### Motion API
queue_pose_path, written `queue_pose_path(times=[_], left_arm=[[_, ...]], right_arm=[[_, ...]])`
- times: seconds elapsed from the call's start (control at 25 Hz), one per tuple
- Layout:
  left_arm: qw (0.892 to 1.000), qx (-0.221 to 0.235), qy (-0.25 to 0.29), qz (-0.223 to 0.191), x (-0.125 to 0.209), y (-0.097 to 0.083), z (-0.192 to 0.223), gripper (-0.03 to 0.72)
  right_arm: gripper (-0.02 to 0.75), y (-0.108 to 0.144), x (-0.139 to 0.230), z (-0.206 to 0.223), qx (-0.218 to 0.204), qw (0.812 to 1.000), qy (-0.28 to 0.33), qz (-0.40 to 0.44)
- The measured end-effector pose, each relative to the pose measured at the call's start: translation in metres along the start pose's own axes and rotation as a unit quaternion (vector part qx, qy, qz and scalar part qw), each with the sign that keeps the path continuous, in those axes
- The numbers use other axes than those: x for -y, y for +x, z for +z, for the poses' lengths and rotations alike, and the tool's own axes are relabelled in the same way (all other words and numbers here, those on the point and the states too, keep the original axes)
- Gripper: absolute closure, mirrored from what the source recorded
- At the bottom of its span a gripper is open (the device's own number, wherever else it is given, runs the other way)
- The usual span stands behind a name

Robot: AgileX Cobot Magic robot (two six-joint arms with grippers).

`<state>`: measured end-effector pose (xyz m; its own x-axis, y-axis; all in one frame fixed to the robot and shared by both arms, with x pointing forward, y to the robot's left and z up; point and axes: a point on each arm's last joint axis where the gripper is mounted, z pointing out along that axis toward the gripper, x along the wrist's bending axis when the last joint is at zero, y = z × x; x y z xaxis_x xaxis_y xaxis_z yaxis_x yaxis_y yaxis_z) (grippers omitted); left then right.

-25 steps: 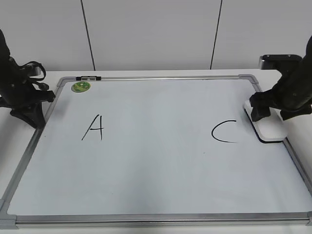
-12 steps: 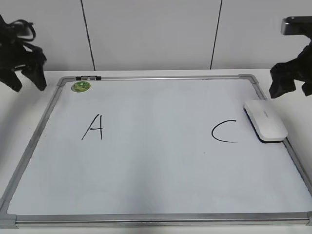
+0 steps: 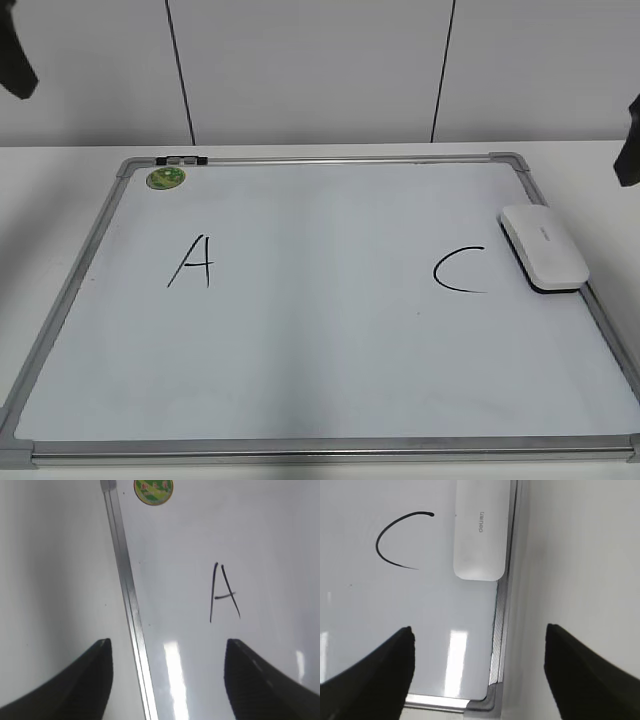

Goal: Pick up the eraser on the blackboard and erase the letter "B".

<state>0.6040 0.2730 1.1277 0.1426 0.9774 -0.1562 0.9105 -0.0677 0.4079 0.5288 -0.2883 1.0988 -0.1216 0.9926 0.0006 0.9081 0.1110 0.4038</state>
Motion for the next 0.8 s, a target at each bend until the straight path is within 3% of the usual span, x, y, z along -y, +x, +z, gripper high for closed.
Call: queue_pose_path(times=[0.12, 0.48, 0.8], left_arm=[[1.0, 0.0, -0.014, 0.005, 0.038, -0.01, -0.038, 0.188], [0.999, 0.0, -0.052, 0.014, 0.149, -0.026, -0.096, 0.195], [0.996, 0.009, -0.082, 0.015, 0.221, -0.035, -0.108, 0.195]], right_arm=[[0.142, 0.004, 0.01, -0.027, -0.009, 1.0, -0.021, -0.006], [0.143, 0.013, 0.055, -0.11, -0.006, 0.994, -0.104, -0.024], [0.144, 0.02, 0.13, -0.111, -0.008, 0.994, -0.106, -0.025]])
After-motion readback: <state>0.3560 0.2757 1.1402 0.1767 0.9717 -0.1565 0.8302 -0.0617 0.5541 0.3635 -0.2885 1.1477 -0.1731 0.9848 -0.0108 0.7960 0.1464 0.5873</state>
